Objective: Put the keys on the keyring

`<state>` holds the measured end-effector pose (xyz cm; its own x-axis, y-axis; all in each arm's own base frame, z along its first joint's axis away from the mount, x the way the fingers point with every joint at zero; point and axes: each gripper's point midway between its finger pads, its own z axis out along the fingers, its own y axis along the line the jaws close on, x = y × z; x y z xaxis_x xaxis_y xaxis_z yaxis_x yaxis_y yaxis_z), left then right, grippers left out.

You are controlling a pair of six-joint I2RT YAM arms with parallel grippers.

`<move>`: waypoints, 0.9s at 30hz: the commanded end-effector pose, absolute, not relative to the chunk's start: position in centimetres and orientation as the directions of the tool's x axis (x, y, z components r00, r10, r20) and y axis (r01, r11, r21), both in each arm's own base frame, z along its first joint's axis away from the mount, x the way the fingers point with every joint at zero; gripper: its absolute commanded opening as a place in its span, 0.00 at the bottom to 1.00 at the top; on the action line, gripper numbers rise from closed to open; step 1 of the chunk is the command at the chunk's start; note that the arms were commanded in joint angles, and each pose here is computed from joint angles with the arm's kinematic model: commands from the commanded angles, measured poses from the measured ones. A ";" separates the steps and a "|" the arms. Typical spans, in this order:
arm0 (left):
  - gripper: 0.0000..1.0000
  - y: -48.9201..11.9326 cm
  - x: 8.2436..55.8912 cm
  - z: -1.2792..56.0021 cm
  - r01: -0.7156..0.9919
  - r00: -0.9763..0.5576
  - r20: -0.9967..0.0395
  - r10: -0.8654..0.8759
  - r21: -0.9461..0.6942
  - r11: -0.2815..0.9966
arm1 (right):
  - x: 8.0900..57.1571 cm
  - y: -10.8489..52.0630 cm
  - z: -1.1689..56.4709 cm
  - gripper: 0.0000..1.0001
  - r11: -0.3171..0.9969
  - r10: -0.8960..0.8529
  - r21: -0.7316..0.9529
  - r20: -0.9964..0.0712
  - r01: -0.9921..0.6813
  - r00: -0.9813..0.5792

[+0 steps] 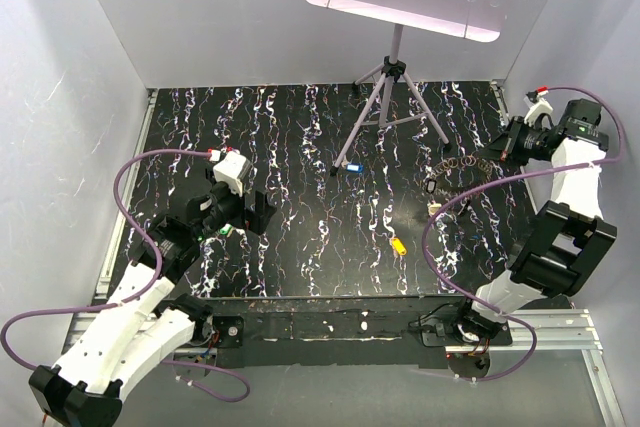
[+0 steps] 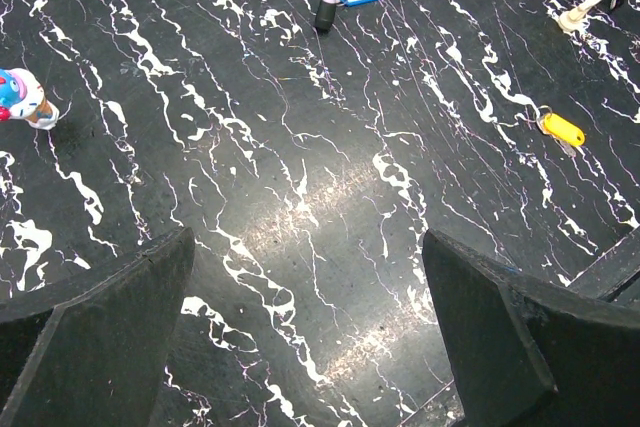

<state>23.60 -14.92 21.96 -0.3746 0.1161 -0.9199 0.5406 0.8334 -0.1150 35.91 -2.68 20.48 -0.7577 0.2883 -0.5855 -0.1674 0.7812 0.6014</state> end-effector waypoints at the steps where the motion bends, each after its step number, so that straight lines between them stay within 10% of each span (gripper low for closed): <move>1: 0.98 -14.8 23.7 22.4 0.548 -0.345 -0.932 0.115 -0.100 0.830 | 35.8 -1.9 24.5 0.01 0.764 0.253 0.585 -0.659 -0.272 -0.709; 19: 0.98 -14.2 23.5 23.4 0.529 -0.302 -0.948 0.097 -0.082 0.845 | 31.4 6.8 31.1 0.01 0.716 -0.018 0.427 -0.780 -0.553 -0.626; 27: 0.98 -13.1 23.1 25.4 0.501 -0.210 -0.976 0.061 -0.054 0.864 | 27.1 15.6 33.1 0.01 0.496 -0.266 0.336 -0.819 -0.801 -0.508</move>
<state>22.98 -13.92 24.03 -0.2788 0.0779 -0.9572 0.5268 0.8458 -0.0847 29.75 11.66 31.23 -0.6133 -0.1421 -0.7770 -0.6606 0.6316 0.4059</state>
